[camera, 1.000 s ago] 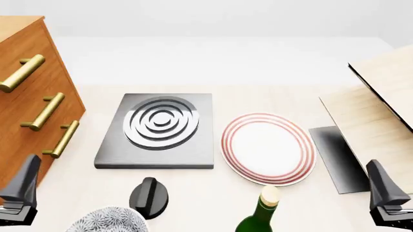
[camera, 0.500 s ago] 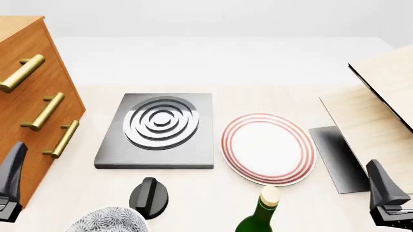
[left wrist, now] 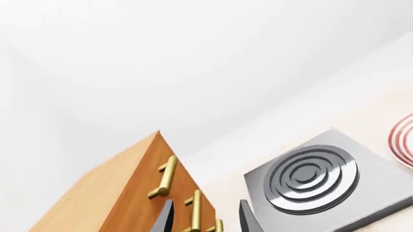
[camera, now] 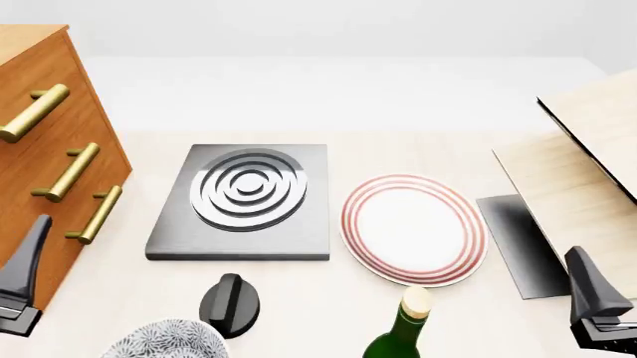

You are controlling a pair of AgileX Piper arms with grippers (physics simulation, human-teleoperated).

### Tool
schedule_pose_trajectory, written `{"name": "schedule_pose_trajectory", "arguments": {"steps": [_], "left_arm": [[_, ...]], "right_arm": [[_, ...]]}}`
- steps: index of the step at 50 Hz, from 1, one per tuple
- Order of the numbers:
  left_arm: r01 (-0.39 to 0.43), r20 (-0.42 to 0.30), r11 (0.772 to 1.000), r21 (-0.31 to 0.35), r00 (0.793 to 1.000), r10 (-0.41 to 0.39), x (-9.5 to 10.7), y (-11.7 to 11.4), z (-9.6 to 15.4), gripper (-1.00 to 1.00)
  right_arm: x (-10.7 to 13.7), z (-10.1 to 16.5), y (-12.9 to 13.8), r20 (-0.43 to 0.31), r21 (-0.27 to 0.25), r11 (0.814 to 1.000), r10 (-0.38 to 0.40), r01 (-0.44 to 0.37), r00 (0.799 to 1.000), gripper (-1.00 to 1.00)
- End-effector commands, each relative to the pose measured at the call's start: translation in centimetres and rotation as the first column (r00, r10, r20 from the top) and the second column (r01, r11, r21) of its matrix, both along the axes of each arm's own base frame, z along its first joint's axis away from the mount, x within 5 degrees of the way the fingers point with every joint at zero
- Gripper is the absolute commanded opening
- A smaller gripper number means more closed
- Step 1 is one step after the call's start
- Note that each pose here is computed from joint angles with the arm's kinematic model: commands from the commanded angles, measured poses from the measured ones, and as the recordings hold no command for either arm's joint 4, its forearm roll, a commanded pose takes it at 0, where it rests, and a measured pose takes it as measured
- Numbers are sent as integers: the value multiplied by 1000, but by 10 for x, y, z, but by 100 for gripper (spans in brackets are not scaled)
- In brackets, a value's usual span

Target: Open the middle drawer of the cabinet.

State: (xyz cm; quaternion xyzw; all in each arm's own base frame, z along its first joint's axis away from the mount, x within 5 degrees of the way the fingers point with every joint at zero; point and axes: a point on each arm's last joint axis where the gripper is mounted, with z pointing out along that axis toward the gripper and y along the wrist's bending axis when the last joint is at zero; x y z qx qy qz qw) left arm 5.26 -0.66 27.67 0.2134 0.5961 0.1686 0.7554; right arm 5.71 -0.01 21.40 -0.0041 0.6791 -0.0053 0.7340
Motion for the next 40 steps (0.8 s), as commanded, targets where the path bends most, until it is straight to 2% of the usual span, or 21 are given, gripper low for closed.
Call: {"name": "schedule_pose_trajectory", "arguments": {"steps": [1, 8, 10, 12, 22, 40], "left_arm": [[12, -3, 994, 110, 1000, -11, 10, -3, -6, 100], [6, -10, 985, 175, 1000, -5, 16, -5, -16, 100], [4, 3, 977, 211, 1000, -5, 16, -5, -23, 100], [2, -3, 979, 205, 1000, -1, 18, -5, -22, 100], [-46, 42, 958, 282, 998, 36, 25, -4, -34, 100], [-52, 4, 932, 359, 999, 54, 50, -7, -52, 100]], "right_arm": [[0, 0, 0, 3, 2, 1000, 1, -1, 1000, 100], [0, 0, 0, 2, 2, 1000, 1, -1, 1000, 100], [0, 0, 0, 2, 2, 1000, 1, -1, 1000, 100], [0, 0, 0, 2, 2, 1000, 1, -1, 1000, 100], [0, 0, 0, 2, 2, 1000, 1, -1, 1000, 100], [0, 0, 0, 2, 2, 1000, 1, -1, 1000, 100]]}}
